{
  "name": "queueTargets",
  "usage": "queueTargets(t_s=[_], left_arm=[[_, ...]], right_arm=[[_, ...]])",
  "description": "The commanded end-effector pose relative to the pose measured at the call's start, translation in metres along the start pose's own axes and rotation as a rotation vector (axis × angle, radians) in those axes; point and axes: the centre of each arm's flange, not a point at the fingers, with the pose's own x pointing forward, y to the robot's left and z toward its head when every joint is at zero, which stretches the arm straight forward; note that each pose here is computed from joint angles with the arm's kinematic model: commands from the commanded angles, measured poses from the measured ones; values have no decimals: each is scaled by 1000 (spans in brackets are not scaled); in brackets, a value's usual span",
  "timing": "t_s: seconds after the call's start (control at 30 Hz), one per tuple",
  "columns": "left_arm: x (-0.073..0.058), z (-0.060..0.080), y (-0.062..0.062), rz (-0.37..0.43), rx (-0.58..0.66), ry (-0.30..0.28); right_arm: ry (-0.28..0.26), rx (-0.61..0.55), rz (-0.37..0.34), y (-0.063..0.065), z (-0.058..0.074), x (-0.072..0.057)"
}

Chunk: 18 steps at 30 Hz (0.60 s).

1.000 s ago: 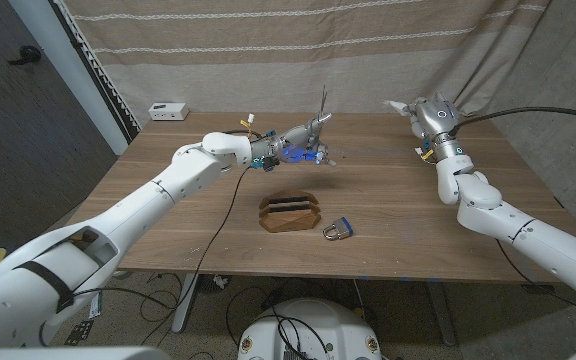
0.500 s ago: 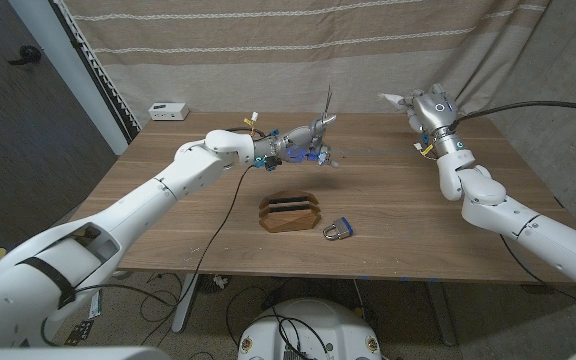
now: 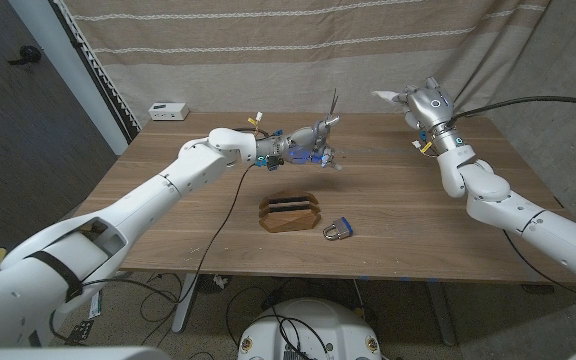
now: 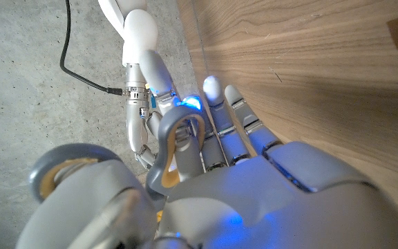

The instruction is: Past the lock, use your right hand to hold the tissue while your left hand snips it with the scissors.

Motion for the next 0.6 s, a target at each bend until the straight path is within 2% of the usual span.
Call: queueTargets(t_s=[0.03, 0.27, 0.6], left_arm=[[9, 3, 4, -47, -20, -31], [18, 3, 6, -78, -31, -31], [25, -3, 8, -115, -47, -16]], right_arm=[[-65, -33, 5, -7, 4, -2], [-77, -46, -3, -12, 6, -8], [-116, -57, -2, -14, 9, -2]])
